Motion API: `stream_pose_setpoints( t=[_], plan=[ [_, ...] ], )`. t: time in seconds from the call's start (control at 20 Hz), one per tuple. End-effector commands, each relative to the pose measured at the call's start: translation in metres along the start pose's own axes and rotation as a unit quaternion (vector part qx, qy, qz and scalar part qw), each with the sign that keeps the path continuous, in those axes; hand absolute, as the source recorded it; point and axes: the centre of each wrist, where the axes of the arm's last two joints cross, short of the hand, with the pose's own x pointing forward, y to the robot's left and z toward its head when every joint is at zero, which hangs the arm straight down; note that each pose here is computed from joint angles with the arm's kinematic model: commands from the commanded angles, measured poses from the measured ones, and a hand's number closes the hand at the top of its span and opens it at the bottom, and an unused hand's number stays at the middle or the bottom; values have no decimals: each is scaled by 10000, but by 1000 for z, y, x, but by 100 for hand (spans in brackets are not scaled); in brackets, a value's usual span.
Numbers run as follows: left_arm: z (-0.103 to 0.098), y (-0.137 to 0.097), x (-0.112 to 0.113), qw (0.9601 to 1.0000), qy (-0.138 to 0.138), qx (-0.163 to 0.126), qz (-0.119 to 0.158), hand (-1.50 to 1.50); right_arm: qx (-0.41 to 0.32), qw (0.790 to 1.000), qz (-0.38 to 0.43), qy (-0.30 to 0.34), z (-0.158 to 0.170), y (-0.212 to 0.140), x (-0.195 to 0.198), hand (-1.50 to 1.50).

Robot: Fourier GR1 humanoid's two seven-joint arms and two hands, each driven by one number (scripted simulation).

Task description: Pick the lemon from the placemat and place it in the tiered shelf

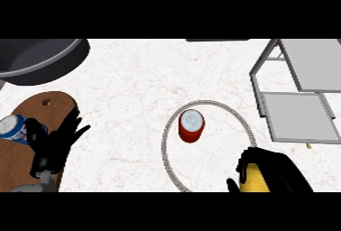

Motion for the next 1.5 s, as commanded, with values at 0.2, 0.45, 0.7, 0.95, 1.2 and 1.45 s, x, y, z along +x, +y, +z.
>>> stream_pose_setpoints(
  t=[0.2, 0.45, 0.7, 0.95, 1.2, 1.45],
  plan=[
    [-3, 4, -2, 9997, 230, 3, 33, 0, -1568, 9854, -44, -665, 85, -92, 33, 150],
    [1, 4, -5, 9997, 240, -36, 33, 0, -2003, 9788, -33, -427, 91, -124, 38, 150],
    [-9, -4, -5, 9998, 176, 1, -50, 0, -2419, 9699, -30, -287, 76, -162, 43, 150],
    [-8, -8, -3, 9998, 208, -36, -3, 0, -2635, 9635, -470, -53, 62, -230, 36, 150],
    [-4, -16, -14, 9997, 214, -118, -58, 0, -2911, 9541, -696, 61, 75, -294, 45, 150],
    [-5, -8, -6, 9998, 139, -141, -62, 0, -2974, 9529, -537, 255, 54, -346, 26, 150]
  ],
)
